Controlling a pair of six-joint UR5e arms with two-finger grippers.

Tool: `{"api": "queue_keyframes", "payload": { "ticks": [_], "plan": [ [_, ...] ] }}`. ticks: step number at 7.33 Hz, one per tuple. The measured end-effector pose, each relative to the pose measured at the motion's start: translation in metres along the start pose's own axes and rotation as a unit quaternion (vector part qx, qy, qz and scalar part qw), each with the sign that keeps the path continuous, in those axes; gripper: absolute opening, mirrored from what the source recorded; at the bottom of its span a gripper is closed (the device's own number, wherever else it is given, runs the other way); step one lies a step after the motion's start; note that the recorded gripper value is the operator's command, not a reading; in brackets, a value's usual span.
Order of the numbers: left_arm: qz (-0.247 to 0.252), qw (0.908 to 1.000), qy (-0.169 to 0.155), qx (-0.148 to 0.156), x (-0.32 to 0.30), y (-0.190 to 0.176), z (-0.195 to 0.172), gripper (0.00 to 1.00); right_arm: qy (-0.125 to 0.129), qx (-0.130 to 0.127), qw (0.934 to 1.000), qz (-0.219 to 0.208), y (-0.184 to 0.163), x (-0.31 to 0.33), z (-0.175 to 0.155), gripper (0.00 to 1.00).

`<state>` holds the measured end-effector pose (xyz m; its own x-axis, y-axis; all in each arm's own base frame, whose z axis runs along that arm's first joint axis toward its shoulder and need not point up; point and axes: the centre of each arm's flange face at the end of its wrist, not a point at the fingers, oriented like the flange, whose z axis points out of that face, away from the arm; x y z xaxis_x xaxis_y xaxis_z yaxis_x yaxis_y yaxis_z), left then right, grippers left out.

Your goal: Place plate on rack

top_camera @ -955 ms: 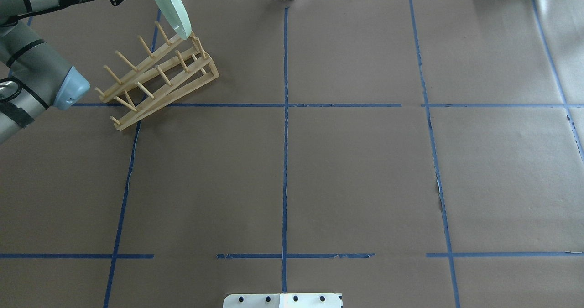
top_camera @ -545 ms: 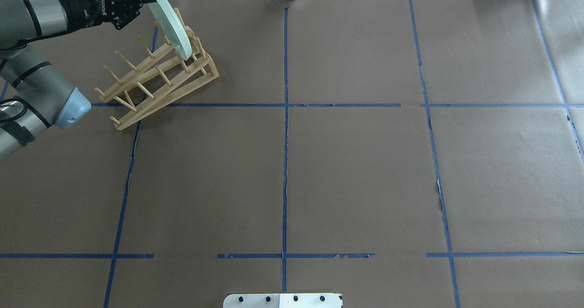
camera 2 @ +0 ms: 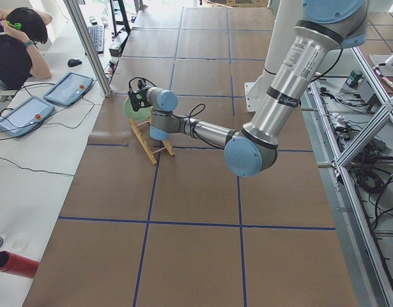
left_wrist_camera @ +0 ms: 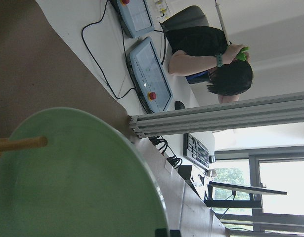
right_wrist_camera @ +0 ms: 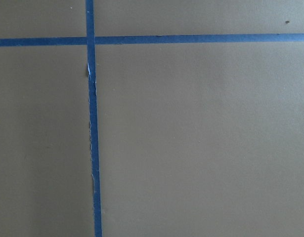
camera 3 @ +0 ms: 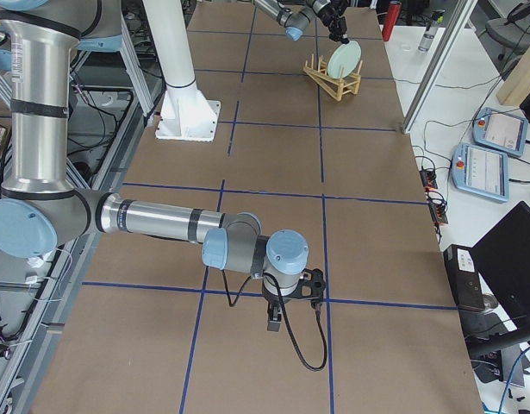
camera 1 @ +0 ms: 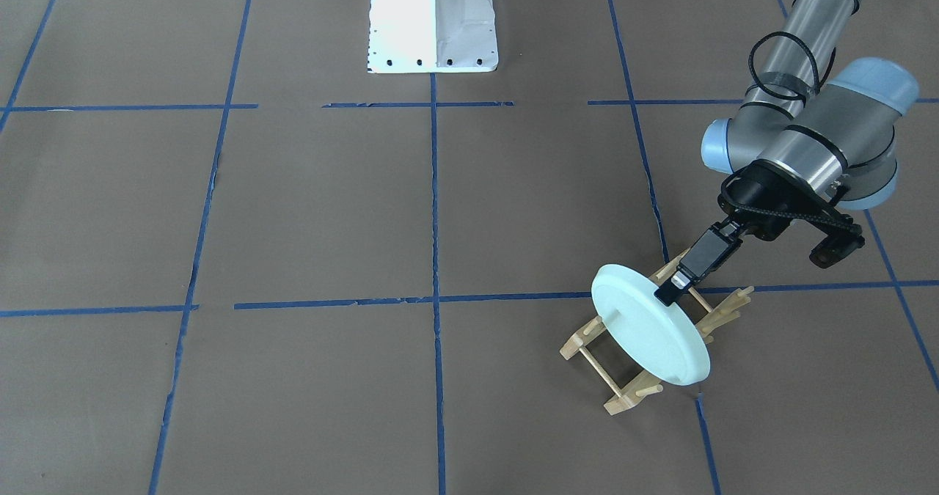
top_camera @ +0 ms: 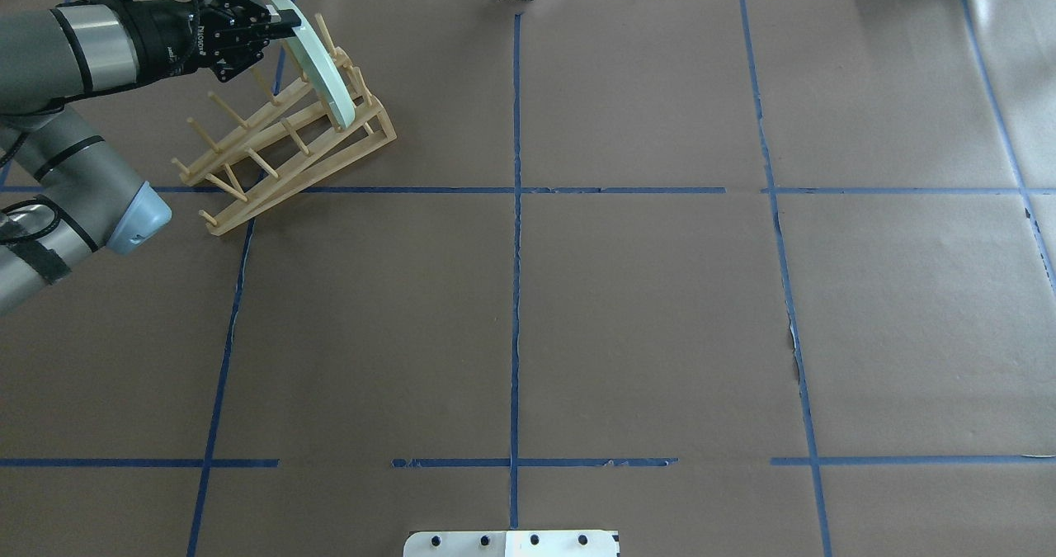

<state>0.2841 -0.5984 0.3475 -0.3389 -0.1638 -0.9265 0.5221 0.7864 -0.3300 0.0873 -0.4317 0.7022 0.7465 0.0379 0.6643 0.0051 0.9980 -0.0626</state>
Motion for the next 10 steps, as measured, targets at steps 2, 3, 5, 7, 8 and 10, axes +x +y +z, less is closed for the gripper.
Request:
{"api": "queue_keyframes", "payload": {
  "ticks": [2,3,5,7,8,10],
  "plan": [
    [-0.004,0.9999,0.001,0.012,0.001,-0.003,0.001,1.0,0.0,0.0,1.0,0.0,0.0,0.0,0.0,1.0],
    [-0.005,0.9999,-0.001,0.015,0.002,-0.005,0.0,1.0,0.0,0.001,1.0,0.0,0.0,0.0,-0.001,1.0],
    [0.007,0.9988,-0.049,0.002,-0.008,-0.011,-0.003,1.0,0.0,0.001,1.0,0.0,0.0,0.0,-0.001,1.0],
    [0.064,0.984,-0.164,-0.027,-0.023,-0.018,-0.02,1.0,0.0,0.0,1.0,0.0,0.0,0.0,0.0,1.0],
    [0.099,0.9681,-0.228,-0.033,-0.028,-0.023,-0.034,1.0,0.0,0.0,1.0,0.0,0.0,0.0,0.0,1.0],
    [0.171,0.9162,-0.358,-0.055,-0.03,-0.032,-0.067,1.0,0.0,0.001,1.0,0.0,0.0,0.0,-0.001,1.0]
  ]
}}
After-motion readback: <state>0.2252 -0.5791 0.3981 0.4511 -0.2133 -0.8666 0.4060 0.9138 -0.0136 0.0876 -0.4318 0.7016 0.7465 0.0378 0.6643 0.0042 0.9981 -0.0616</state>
